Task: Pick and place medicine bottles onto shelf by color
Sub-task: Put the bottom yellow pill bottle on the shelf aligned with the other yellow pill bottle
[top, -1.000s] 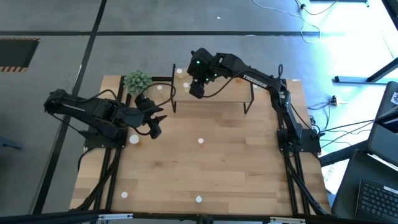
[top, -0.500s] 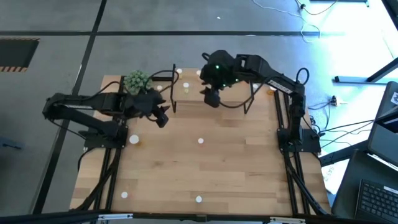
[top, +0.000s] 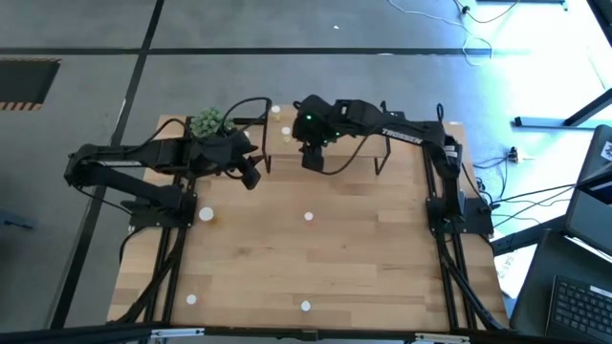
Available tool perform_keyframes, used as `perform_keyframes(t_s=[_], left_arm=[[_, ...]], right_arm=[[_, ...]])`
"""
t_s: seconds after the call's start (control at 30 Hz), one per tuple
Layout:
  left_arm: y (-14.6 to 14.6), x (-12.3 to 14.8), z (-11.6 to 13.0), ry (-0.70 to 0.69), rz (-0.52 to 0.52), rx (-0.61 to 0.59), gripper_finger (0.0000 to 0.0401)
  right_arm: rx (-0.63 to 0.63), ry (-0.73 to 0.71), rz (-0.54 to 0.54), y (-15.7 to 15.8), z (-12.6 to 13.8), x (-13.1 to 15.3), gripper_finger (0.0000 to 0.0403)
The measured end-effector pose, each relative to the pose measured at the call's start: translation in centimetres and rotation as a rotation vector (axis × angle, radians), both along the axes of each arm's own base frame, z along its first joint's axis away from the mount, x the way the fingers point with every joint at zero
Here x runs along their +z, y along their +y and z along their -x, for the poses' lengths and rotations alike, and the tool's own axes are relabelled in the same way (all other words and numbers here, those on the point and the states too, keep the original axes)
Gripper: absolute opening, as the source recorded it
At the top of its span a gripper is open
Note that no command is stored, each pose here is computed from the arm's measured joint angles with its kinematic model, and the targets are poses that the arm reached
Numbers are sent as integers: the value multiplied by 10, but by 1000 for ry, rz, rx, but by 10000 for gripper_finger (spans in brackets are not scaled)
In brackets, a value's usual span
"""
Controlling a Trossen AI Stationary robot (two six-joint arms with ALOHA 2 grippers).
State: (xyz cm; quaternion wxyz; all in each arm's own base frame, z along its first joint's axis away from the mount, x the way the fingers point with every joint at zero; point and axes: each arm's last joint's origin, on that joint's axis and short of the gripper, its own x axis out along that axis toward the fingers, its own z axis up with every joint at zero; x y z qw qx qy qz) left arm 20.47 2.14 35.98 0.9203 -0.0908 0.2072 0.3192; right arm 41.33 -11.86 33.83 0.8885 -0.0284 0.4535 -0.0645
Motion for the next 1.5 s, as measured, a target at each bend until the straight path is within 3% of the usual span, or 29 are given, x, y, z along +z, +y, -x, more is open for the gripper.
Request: perform_keyframes(t_s=[0.13, 0.3, 0.47, 0.77, 1.0, 1.17, 1.5], left_arm=[[0, 0, 0, -5, 5, 4, 149], [0, 0, 0, -6, 6, 5, 149], [1, -1, -1, -1, 5, 12, 149], [19, -2, -2, 22, 25, -13, 149], [34, -13, -32, 41, 12, -151, 149], [47, -28, -49, 93, -5, -143, 149], [73, -57, -72, 217, -17, -219, 149]], right_arm=[[-31, -43, 5, -17, -4, -18, 118], [11, -105, -65, -27, -7, -36, 86], [-5, -67, -71, -29, -3, -39, 59], [-14, -40, -83, -22, 18, 4, 43], [-26, -93, -76, -13, 43, 42, 43], [-20, -145, -53, -7, 61, 65, 42], [-19, -165, -49, -1, 74, 78, 42]])
